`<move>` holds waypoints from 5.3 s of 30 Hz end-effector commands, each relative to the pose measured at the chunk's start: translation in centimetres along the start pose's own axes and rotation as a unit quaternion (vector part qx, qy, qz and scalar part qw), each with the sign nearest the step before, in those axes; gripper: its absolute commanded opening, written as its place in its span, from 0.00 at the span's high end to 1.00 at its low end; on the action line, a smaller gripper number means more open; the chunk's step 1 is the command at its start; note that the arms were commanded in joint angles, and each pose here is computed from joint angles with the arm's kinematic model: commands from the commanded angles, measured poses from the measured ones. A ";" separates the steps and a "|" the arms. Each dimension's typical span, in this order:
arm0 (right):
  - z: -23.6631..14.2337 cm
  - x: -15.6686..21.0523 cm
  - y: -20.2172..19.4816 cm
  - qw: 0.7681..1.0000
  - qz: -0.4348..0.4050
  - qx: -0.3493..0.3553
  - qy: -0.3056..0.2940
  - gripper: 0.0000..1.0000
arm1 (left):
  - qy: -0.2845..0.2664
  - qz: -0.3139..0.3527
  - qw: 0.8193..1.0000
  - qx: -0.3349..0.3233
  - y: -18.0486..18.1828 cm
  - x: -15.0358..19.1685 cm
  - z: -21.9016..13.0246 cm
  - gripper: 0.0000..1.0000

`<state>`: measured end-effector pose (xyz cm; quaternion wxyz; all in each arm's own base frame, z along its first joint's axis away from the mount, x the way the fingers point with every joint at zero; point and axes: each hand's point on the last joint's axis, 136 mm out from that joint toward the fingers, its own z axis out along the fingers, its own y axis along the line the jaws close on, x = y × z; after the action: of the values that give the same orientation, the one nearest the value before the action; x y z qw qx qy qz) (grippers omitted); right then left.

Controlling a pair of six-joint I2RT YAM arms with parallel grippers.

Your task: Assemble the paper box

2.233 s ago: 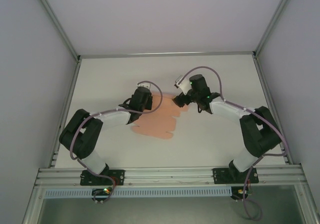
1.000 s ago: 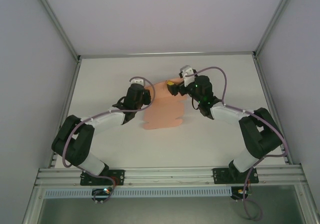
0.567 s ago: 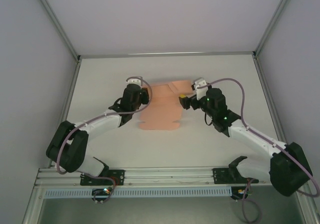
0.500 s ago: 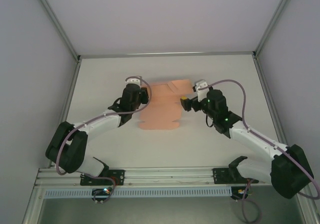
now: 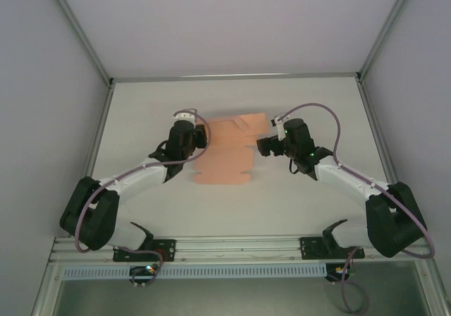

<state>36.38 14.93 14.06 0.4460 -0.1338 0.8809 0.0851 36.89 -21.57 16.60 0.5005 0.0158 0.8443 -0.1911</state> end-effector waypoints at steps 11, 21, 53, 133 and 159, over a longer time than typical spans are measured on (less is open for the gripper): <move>0.8 -4.8 4.6 0.989 0.028 -0.122 -0.074 0.00 | 0.001 -0.006 0.999 0.031 -1.4 -0.2 0.8 1.00; 3.1 -4.4 6.7 0.987 0.027 -0.138 -0.076 0.00 | -0.006 -0.041 0.997 0.065 -2.7 -0.8 0.8 1.00; -2.6 -5.7 2.9 0.986 -0.043 -0.136 -0.082 0.05 | 0.023 -0.026 0.996 0.076 -2.6 0.1 0.7 1.00; -7.9 -4.9 -3.8 0.996 0.072 -0.053 0.002 0.19 | 0.033 0.007 0.997 0.075 -1.5 0.0 2.1 1.00; 0.1 -5.9 8.6 0.966 -0.046 -0.254 0.017 0.30 | 0.037 0.005 0.996 0.080 -2.3 -0.2 2.0 1.00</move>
<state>34.89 23.88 17.60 0.3394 -0.2938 0.8380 0.3102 38.26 -23.98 14.79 0.4510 0.0606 0.8557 -0.2464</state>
